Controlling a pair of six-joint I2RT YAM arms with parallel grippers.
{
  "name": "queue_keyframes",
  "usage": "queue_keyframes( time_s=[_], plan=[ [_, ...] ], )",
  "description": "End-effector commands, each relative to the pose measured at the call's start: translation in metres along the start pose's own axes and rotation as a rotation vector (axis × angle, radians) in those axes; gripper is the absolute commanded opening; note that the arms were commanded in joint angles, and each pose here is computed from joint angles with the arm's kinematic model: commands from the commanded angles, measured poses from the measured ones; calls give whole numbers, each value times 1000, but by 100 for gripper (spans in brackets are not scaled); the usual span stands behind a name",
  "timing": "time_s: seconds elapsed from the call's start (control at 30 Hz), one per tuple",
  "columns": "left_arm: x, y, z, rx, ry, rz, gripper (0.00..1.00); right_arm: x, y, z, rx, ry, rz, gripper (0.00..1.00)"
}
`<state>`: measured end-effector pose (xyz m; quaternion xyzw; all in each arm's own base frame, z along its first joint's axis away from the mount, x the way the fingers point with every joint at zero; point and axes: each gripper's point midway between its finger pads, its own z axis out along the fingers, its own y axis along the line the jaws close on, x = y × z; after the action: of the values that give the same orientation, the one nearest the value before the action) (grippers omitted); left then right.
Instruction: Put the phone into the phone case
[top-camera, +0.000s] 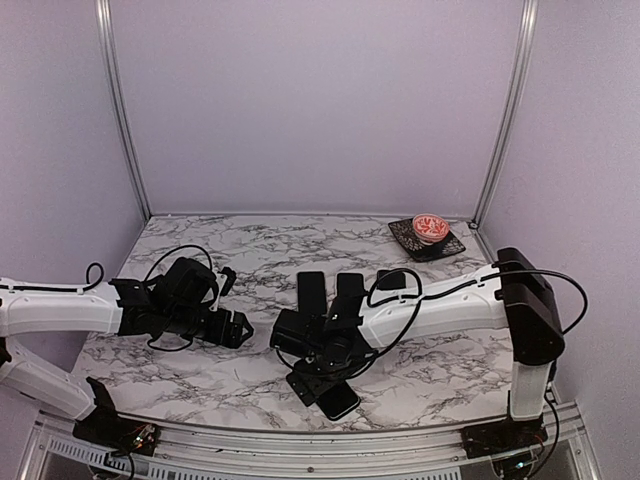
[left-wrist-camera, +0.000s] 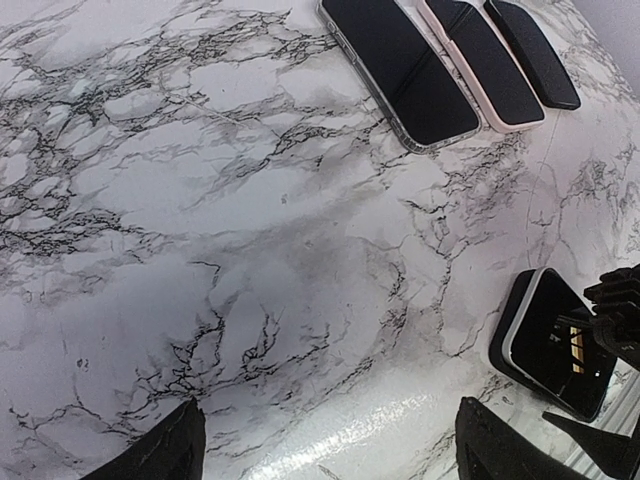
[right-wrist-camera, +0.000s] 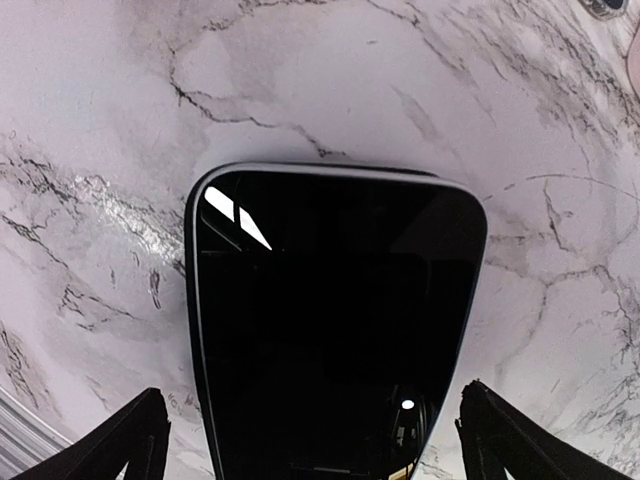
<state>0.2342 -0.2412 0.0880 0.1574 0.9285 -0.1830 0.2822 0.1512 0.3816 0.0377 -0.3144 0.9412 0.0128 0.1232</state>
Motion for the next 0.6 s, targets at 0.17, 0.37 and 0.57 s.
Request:
queue_keyframes(
  time_s=[0.17,0.37,0.57],
  plan=[
    [-8,-3,-4,2,-6,14,87,23,-8,1,-66,106,18,99],
    [-5,-4,-4,12,1,4,87,28,-5,18,-98,125,22,94],
    [-7,-6,-10,28,-14,-13,87,33,-7,23,-86,129,28,69]
  ],
)
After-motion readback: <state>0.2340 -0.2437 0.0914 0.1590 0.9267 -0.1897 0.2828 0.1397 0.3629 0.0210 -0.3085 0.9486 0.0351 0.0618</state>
